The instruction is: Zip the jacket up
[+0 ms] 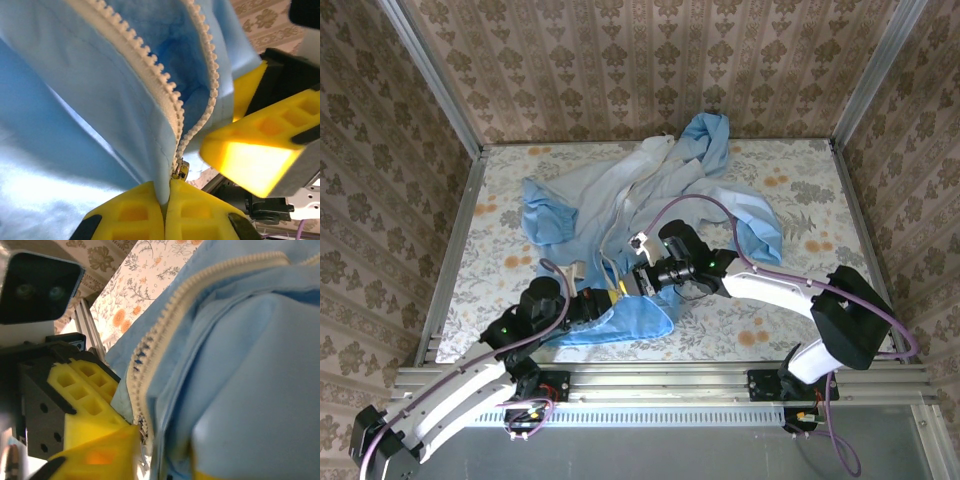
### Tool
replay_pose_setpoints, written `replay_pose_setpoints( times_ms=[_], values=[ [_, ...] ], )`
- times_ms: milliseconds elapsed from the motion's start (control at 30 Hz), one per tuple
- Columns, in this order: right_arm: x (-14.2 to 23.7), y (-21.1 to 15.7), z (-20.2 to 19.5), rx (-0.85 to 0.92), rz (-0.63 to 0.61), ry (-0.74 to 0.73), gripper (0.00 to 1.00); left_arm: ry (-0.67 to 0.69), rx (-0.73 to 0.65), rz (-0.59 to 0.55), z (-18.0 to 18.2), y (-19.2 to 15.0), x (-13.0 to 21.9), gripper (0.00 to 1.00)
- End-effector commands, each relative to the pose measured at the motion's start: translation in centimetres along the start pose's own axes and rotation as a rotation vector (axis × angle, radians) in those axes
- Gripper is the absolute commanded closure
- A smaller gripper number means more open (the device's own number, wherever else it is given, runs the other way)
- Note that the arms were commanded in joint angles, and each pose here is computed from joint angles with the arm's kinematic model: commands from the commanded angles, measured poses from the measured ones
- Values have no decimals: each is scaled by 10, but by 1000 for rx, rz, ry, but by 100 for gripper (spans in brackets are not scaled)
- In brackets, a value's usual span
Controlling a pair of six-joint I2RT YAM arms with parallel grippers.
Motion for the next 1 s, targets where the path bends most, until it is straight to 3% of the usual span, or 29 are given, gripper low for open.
replay_pose_setpoints(
  times_ms=[0, 233, 533, 667, 800, 900, 967],
  values=[
    [3, 9, 2, 25, -33, 1, 62, -8, 16, 77, -5, 2, 4, 100],
    [24, 10, 5, 102, -24, -82, 48, -13, 33, 84, -7, 10, 7, 100],
    [61, 7, 20, 254, -70, -145, 45, -19, 31, 112, -15, 16, 10, 100],
    [70, 0, 29, 386, -65, -167, 50, -24, 27, 119, -19, 19, 12, 100],
    [62, -15, 53, 608, -3, -238, 71, -31, 28, 136, -23, 21, 12, 100],
    [48, -24, 67, 717, 58, -268, 71, -36, 24, 148, -25, 22, 12, 100],
    [37, -28, 71, 752, 88, -274, 65, -38, 20, 154, -26, 23, 12, 100]
  ],
)
Point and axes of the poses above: each hand's point on the last joint's axis, 136 mm out from that joint toward the fingers, its own x axis back along the fingers, its own z axis along the line the jaws close on, y = z × x, the point moved 10 cm from there along x, back along the fingers, and after that the axes turned 12 degrees about -x, right-handed, at the moved point
